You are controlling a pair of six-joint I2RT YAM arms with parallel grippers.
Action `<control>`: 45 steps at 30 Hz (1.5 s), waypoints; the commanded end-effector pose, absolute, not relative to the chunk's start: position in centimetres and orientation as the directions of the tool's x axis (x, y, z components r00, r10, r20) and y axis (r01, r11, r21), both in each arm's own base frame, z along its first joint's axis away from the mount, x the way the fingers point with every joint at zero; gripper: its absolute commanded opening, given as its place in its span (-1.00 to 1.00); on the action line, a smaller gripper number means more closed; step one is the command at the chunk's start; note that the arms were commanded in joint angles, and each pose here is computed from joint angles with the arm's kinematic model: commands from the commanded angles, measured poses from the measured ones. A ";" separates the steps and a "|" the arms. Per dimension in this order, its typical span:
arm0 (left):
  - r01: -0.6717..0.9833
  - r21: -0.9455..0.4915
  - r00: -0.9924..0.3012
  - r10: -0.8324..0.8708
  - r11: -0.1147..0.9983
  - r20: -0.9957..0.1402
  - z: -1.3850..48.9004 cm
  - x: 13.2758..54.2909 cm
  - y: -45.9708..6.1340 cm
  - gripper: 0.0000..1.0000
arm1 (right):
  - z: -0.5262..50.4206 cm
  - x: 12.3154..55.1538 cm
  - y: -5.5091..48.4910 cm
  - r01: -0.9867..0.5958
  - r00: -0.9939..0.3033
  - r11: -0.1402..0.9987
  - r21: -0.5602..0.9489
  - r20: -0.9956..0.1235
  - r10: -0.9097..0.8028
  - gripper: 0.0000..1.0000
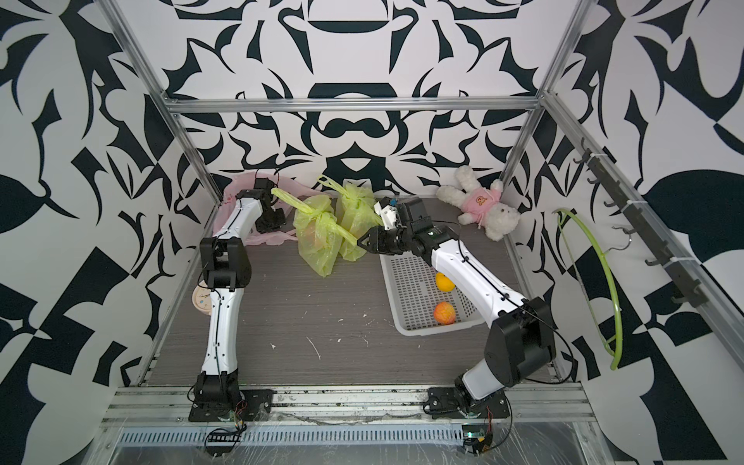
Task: Place the peach into a plastic bag & tie a knot
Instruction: Pick up the plastic bag from the corner of the board.
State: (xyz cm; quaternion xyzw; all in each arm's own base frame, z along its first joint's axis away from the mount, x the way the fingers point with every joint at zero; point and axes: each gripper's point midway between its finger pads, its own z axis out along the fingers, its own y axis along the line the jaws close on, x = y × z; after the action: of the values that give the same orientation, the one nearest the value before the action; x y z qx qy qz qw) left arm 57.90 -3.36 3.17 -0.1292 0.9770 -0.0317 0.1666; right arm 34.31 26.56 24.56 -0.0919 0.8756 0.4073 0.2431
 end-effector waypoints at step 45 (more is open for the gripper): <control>0.177 -0.745 -0.610 -0.522 0.643 -0.595 39.8 29.5 -12.3 -1.00 | 31.4 31.8 34.7 -0.367 -0.899 0.342 0.865 -0.425 0.110 0.24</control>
State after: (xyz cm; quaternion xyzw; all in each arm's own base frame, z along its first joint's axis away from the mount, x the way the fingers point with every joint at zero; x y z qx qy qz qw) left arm 29.15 -10.28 40.24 -0.1082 0.8137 -0.3636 0.4404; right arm 31.40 33.16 28.12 -0.0720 0.8220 0.5351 0.1814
